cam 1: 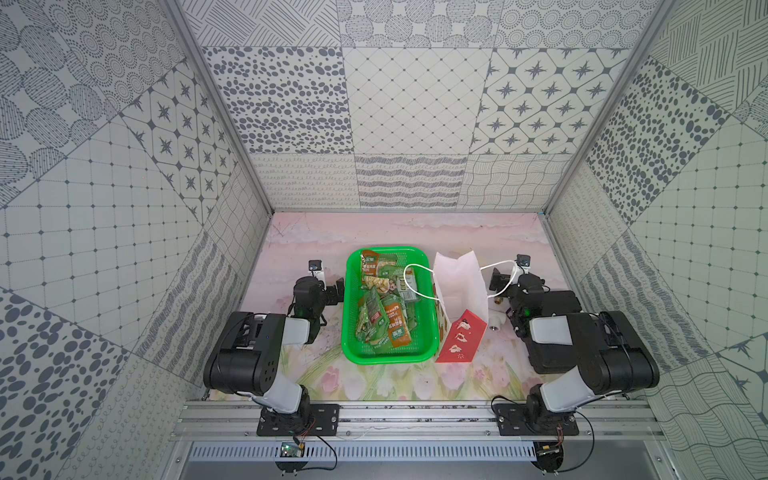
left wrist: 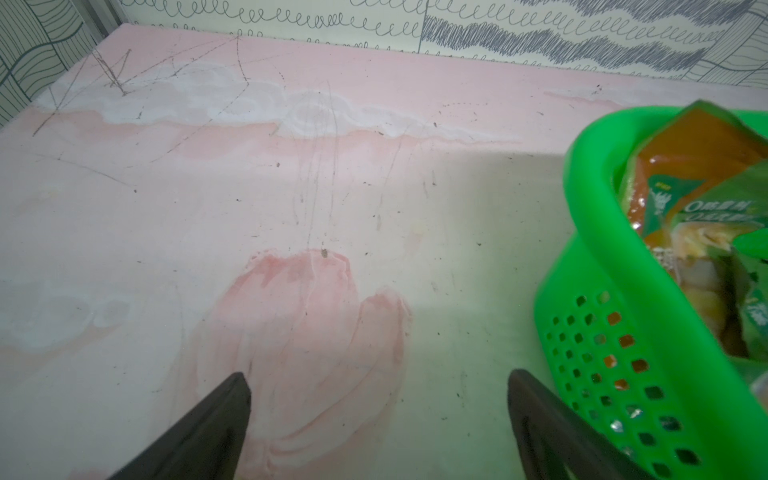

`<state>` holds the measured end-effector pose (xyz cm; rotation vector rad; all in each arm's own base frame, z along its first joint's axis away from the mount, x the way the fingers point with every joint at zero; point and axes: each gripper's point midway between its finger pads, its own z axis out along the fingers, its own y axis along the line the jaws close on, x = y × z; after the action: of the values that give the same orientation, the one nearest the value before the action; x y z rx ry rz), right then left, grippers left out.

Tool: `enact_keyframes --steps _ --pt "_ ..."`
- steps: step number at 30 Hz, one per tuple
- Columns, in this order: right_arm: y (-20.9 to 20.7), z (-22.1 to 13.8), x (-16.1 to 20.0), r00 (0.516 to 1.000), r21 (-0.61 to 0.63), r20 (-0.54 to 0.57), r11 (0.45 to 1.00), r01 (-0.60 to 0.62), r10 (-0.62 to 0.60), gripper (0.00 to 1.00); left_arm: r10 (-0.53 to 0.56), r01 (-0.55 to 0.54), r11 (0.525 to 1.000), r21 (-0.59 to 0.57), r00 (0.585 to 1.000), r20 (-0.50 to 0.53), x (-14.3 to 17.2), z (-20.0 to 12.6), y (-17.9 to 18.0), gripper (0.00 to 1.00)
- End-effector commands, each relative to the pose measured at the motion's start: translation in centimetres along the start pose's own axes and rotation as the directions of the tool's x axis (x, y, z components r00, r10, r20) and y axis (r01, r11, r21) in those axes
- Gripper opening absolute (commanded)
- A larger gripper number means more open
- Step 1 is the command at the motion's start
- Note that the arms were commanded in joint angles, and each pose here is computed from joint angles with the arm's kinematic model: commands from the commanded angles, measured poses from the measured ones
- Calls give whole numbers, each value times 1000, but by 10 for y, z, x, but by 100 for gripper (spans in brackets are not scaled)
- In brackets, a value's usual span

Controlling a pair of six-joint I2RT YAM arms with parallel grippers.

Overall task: Place the condiment packets inside the bag
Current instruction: Pick up the paper bag from the center of the board.

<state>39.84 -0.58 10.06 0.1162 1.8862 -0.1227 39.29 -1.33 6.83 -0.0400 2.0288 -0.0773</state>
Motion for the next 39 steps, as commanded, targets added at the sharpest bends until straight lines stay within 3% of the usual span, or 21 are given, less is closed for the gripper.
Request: enact_keyframes --steps 1,11,17,19,22,30,35,39 --pt "0 0 -8 999 6 39 1000 -15 14 97 20 -20 1000 11 999 35 -11 1 -3 100" --pt "-1 0 -8 999 7 38 1000 -14 14 97 21 -21 1000 -4 999 40 -13 0 -1 100" --pt "4 -10 -20 998 9 66 1000 14 -15 97 -53 80 982 -172 987 154 -28 -35 28 100" --pt "-1 -17 -29 998 43 56 999 2 -4 97 -108 147 954 -260 981 158 -33 -45 44 100" --pt "-9 -27 -37 1000 79 -5 997 -19 20 97 -108 150 934 -323 984 144 -51 -57 53 100" --pt "-37 -87 -85 983 158 67 971 -179 170 97 -221 267 951 -158 941 258 -113 -105 28 99" --pt "-34 -127 -98 970 89 26 966 -242 241 97 -397 418 908 -24 878 268 -128 -126 13 100" --pt "-32 -161 -97 951 19 30 952 -307 306 97 -501 493 865 90 844 194 -131 -140 -7 99"
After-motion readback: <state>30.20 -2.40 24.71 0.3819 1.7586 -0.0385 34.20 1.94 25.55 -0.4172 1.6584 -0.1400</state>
